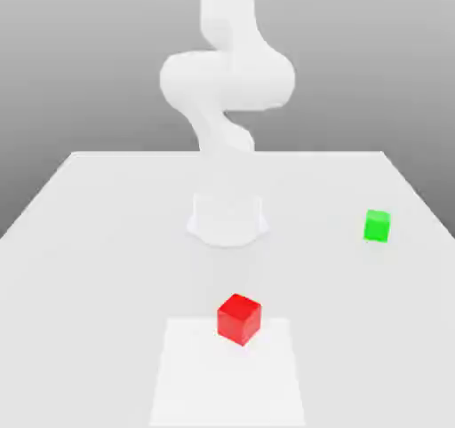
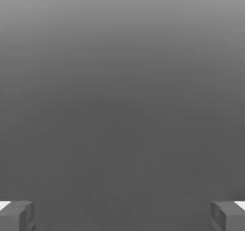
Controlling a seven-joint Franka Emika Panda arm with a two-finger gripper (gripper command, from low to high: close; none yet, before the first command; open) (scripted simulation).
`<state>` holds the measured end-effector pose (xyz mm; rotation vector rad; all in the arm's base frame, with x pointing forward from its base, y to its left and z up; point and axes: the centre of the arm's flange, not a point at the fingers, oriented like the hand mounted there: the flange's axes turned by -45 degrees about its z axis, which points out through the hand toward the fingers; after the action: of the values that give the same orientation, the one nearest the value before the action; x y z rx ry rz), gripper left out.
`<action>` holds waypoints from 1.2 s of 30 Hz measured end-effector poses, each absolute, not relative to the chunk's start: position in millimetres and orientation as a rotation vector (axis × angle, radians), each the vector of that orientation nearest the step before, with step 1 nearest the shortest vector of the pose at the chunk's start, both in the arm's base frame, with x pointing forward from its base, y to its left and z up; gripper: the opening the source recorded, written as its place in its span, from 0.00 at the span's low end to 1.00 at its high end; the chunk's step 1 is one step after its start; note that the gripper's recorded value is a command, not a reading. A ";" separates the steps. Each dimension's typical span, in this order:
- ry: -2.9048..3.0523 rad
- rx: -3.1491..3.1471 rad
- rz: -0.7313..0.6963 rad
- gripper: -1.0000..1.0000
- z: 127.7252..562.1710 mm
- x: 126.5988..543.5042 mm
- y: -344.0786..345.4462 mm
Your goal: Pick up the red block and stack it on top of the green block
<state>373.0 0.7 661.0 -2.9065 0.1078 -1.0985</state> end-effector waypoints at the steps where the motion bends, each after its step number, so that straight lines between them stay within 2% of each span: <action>1: 0.151 -2.915 -1.039 0.50 636.3 383.9 1.3; 5: 0.319 -2.943 -0.808 0.50 536.8 411.6 5.1; 9: 0.490 -2.966 -0.579 0.50 436.5 415.0 10.0; 13: 0.679 -2.986 -0.337 0.50 335.3 393.2 14.7; 17: 0.885 -2.997 -0.087 0.50 233.0 350.0 17.3; 19: 0.943 -2.994 -0.023 0.50 194.7 338.3 16.2; 23: 0.952 -2.993 -0.001 0.50 155.6 332.8 18.3; 24: 0.953 -2.993 0.000 0.00 147.8 331.8 18.5; 31: 0.953 -2.993 -0.003 0.00 146.3 331.7 18.6; 36: 0.952 -2.995 -0.003 0.00 181.4 333.3 18.7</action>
<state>333.3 18.7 181.4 -2.9949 0.9517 -0.0030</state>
